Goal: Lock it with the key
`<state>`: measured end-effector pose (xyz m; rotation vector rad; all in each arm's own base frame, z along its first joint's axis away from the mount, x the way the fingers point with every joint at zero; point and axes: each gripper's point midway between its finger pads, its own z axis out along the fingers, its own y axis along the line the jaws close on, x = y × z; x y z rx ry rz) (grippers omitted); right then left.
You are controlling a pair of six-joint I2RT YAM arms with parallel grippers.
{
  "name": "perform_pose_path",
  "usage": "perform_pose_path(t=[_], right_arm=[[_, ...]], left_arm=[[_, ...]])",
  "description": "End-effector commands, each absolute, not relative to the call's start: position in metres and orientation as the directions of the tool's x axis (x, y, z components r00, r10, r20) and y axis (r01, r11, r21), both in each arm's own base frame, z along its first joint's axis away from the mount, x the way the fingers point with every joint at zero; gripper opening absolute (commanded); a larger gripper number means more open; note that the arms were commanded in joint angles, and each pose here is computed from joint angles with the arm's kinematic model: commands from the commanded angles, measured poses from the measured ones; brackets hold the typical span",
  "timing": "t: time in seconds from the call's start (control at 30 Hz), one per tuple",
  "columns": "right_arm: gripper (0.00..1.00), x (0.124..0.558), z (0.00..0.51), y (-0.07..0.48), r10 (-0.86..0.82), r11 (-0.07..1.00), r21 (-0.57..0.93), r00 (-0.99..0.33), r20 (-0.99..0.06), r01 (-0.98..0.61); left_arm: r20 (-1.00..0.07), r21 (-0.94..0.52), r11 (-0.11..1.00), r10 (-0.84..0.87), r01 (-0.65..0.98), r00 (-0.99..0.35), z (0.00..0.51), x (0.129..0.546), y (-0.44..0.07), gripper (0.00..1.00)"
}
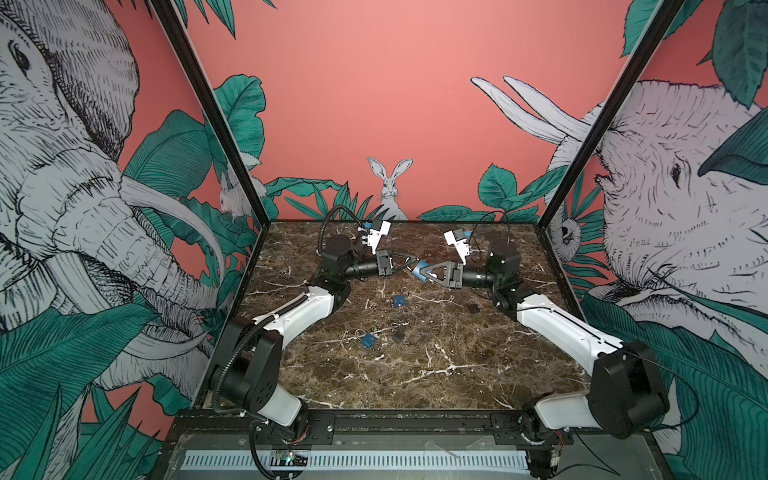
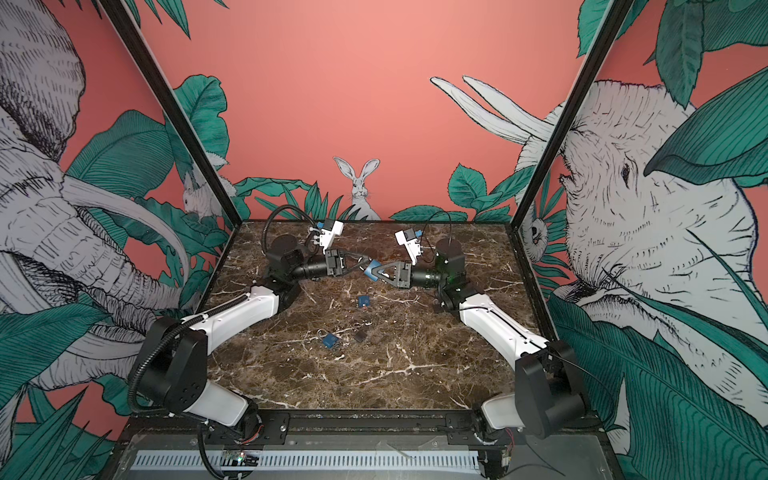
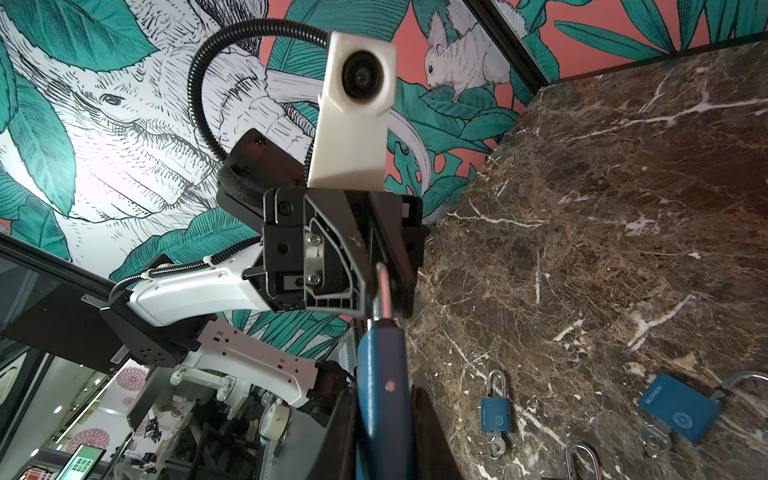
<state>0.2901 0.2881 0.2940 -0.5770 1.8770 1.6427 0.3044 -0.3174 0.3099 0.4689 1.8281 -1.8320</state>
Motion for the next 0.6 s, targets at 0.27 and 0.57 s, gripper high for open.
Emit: perform_pose_path(t=[0.27, 0.57], right_arm=[[0.00, 0.2978, 0.3288, 0.2915, 0.101, 0.122, 0.644, -0.636, -0.765, -0.755], [0.00, 0.2985, 0.3310, 0.2922, 0.109, 0.112, 0.647, -0.638, -0.762, -0.754]], left_arm=[[-0.552, -0.834, 0.038, -0.085, 0.550, -0.830, 0.3041, 0.2984, -0.3173, 0.14], [-0.550, -0.835, 0.043, -0.064, 0.548, -0.833, 0.3008, 0.2964, -0.3177, 0.08]])
